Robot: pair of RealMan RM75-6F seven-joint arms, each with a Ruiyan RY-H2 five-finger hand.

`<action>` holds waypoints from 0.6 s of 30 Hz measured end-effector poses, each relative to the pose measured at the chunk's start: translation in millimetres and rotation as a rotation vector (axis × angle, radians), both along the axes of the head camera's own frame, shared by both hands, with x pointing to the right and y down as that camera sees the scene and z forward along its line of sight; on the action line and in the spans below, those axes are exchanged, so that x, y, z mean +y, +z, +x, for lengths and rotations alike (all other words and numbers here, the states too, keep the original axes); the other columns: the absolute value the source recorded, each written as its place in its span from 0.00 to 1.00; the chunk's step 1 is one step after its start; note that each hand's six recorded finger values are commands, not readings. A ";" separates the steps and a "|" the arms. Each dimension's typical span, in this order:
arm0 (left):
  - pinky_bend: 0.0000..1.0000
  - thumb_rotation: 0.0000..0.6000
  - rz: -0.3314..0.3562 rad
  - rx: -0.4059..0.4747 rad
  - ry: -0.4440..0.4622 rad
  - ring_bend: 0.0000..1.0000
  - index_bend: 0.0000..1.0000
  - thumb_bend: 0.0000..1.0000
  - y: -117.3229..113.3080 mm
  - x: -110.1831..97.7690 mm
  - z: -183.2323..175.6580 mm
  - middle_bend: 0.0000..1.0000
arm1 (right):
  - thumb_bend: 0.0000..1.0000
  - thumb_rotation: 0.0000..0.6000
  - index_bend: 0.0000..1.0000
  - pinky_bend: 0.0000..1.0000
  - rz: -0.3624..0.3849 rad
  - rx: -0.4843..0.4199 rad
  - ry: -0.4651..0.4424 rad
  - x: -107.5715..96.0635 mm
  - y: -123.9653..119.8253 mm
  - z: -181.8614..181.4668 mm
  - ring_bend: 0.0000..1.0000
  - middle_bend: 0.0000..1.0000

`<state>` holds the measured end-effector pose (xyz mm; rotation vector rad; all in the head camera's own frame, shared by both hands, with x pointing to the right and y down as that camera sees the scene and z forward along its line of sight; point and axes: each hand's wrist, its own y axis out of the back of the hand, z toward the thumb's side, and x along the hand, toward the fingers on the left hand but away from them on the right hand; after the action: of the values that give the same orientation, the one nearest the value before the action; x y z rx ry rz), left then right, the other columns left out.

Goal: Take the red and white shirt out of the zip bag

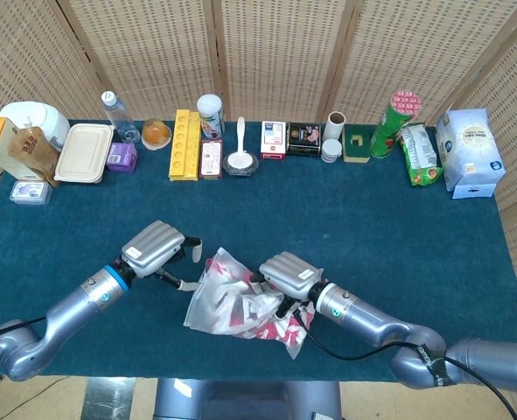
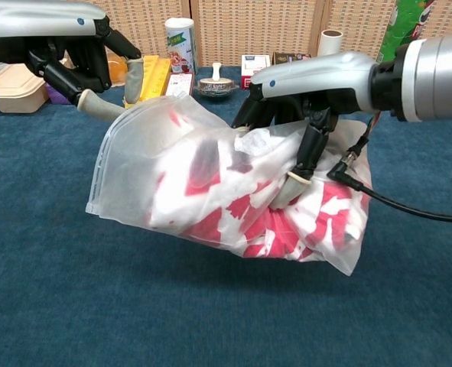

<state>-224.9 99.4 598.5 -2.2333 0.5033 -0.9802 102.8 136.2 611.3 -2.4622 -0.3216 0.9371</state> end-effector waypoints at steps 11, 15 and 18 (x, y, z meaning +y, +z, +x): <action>0.90 0.40 -0.017 -0.003 -0.004 0.93 0.52 0.13 4.7 -0.6 2.4 1.00 | 0.15 1.00 0.82 1.00 -0.021 -0.020 0.023 -1.7 -2.8 2.2 1.00 0.83; 0.90 0.40 0.002 0.015 -0.004 0.93 0.52 0.13 4.2 -2.5 6.7 1.00 | 0.15 1.00 0.82 1.00 -0.027 -0.028 0.027 -1.3 -4.7 2.7 1.00 0.83; 0.90 0.41 0.026 0.032 -0.004 0.93 0.52 0.13 2.3 -4.6 9.5 1.00 | 0.15 1.00 0.82 1.00 -0.032 -0.035 0.033 -0.7 -5.7 3.7 1.00 0.83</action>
<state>-215.4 94.8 600.9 -2.2292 0.5320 -0.9359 106.4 135.5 605.6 -2.5118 -0.3632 0.9202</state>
